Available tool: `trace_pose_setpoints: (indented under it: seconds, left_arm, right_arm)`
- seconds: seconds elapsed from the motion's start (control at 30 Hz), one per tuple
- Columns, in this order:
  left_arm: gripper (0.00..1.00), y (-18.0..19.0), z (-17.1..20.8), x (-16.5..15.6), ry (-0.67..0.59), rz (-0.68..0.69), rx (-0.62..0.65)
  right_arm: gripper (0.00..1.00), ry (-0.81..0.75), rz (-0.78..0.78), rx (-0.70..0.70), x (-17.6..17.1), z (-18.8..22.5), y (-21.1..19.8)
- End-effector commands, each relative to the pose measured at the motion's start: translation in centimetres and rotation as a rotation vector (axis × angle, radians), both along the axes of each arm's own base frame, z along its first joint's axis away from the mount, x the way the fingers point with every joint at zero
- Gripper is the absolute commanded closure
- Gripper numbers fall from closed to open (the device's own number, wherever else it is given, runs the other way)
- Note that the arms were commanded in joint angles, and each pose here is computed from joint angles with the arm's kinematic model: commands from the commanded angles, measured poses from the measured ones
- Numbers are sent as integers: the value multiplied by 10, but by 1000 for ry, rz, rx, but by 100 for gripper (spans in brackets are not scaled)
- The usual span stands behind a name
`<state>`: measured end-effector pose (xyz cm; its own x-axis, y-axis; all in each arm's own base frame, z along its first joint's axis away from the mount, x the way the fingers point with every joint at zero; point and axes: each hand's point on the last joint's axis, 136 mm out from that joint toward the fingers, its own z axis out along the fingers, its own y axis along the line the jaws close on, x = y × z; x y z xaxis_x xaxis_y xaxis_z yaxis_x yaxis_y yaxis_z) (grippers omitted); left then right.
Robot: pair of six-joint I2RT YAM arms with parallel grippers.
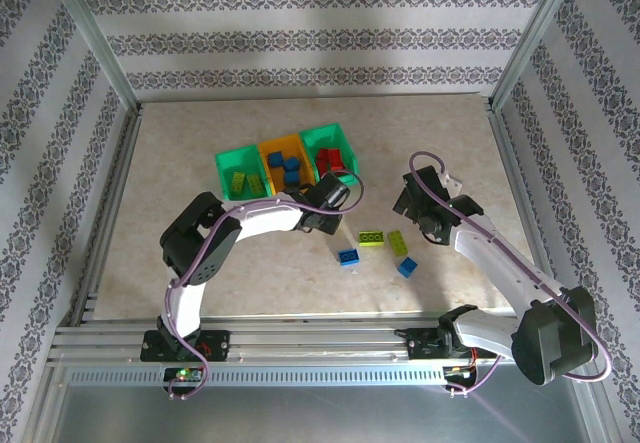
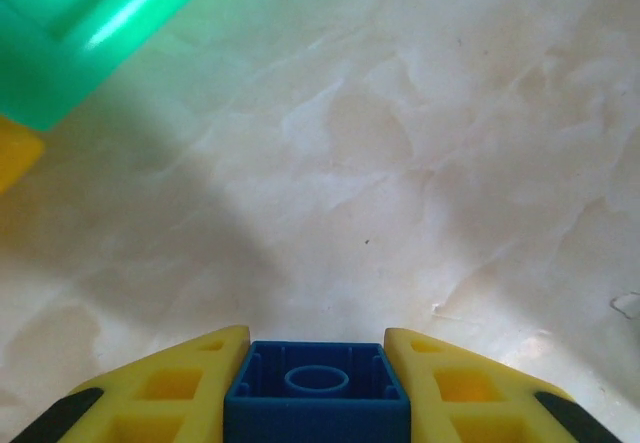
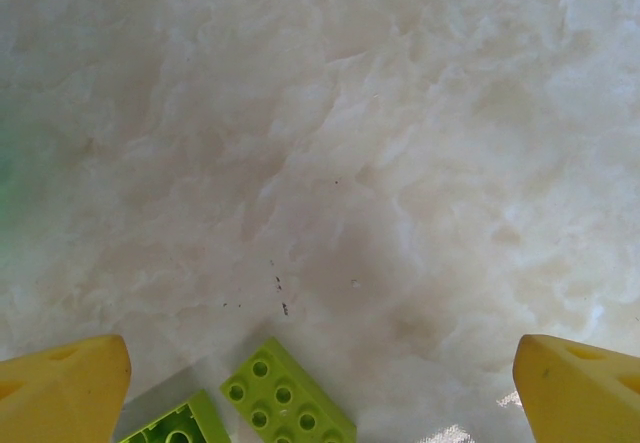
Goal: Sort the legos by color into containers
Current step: Pick up the lego from the center of the table, then place the lego in the container.
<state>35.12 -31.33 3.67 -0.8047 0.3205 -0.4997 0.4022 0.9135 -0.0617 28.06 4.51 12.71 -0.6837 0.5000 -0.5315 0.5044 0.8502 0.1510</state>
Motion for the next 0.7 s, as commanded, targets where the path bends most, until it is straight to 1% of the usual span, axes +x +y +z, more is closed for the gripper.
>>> trace_pose_setpoints:
  seconds: [0.0,0.17,0.3,0.47,0.57,0.67]
  left_arm:
    - [72,16,40,12,-84,24,0]
    - [72,37,87,31,-174,82,-39]
    - [72,65,107,51,-225,152,-44]
    - [72,98,109,80,-245,224,-11]
    - [72,109,102,96,-234,244,5]
    - [72,116,94,109,-214,266,-8]
  right_arm:
    - [2,-35,-7,6,7,10,4]
    - [2,-34,-7,5,8,9,5]
    - [2,-44,-5,15,12,9,9]
    - [2,-53,8,19,19,12,17]
    - [2,-63,16,25,23,15,23]
    - [2,-72,25,28,26,17,27]
